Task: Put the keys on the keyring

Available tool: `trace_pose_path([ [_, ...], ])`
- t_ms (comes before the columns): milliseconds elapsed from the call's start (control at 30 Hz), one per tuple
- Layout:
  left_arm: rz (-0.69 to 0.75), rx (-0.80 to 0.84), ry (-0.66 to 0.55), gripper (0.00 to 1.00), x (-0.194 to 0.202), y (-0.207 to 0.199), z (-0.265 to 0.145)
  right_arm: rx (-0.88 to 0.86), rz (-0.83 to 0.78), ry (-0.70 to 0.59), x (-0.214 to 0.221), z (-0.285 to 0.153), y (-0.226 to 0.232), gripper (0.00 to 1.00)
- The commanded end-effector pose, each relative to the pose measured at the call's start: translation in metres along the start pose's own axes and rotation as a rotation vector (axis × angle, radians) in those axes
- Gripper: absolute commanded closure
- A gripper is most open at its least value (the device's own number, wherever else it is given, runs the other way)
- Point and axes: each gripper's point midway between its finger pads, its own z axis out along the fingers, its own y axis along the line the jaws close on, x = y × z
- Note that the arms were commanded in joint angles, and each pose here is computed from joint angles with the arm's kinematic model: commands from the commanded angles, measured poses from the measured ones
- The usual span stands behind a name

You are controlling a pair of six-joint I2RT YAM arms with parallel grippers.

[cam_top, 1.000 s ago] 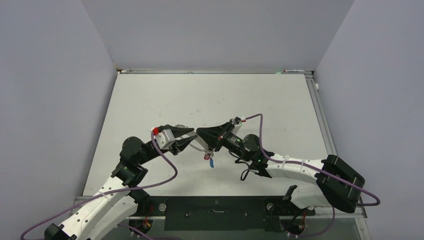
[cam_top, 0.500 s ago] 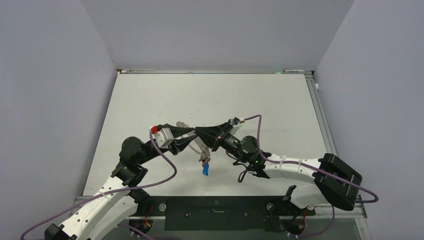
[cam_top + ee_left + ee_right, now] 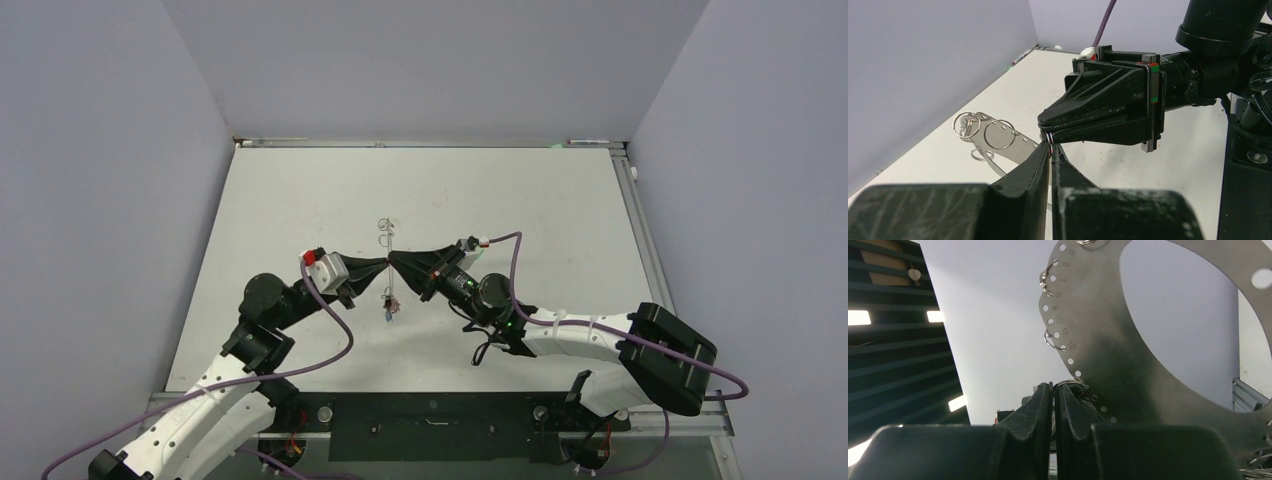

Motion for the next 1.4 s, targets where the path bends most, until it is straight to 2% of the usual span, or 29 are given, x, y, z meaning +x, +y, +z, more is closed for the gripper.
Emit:
trace_pose_path([
  [0,-0.007,-0.047,-0.008,1.0,-0.015,0.009,0.001,-0.152,0.02,0.141,0.038,-0.01,0.045,0.95],
  [167,-0.009,-0.062,-0.018,1.0,-0.021,0.01,-0.003,-0.113,-0.026,0.131,0.035,-0.011,0.036,0.95],
  [467,-0.003,-0.056,0.023,1.0,-0.018,0.01,-0.005,0.023,-0.161,0.078,-0.001,-0.011,0.027,0.77],
  [600,-0.006,-0.064,0.022,1.0,-0.019,0.012,-0.006,0.09,-0.201,0.065,-0.008,-0.014,0.018,0.75],
  [733,-0.009,-0.072,0.029,1.0,-0.02,0.013,-0.007,0.085,-0.272,0.071,-0.015,-0.015,0.02,0.73],
  [833,-0.019,-0.078,0.05,1.0,-0.018,0.013,-0.01,0.063,-0.543,0.114,-0.025,-0.01,0.034,0.64],
  [900,-0.038,-0.072,0.071,1.0,-0.017,0.011,-0.011,0.013,-0.826,0.215,-0.021,-0.008,0.046,0.59],
  [1000,-0.071,-0.051,0.105,1.0,-0.014,0.006,-0.011,0.1,-1.184,0.315,-0.022,-0.012,0.038,0.36],
  [1033,-0.088,-0.046,0.123,1.0,-0.012,0.004,-0.012,0.127,-1.289,0.32,-0.026,-0.015,0.036,0.32],
  [1100,-0.117,-0.04,0.153,1.0,-0.009,0.001,-0.015,0.185,-1.46,0.276,-0.035,-0.022,0.034,0.16],
  [1133,-0.125,-0.035,0.161,1.0,-0.009,0.0,-0.015,0.227,-1.524,0.257,-0.038,-0.026,0.031,0.12],
  [1267,-0.141,-0.022,0.177,1.0,-0.009,-0.004,-0.018,0.394,-1.716,0.189,-0.052,-0.033,0.037,0.12],
  [1333,-0.146,-0.032,0.189,1.0,-0.01,-0.003,-0.019,0.472,-1.789,0.132,-0.069,-0.036,0.041,0.2],
  [1367,-0.15,-0.036,0.2,1.0,-0.011,-0.002,-0.019,0.482,-1.831,0.138,-0.074,-0.038,0.038,0.19],
])
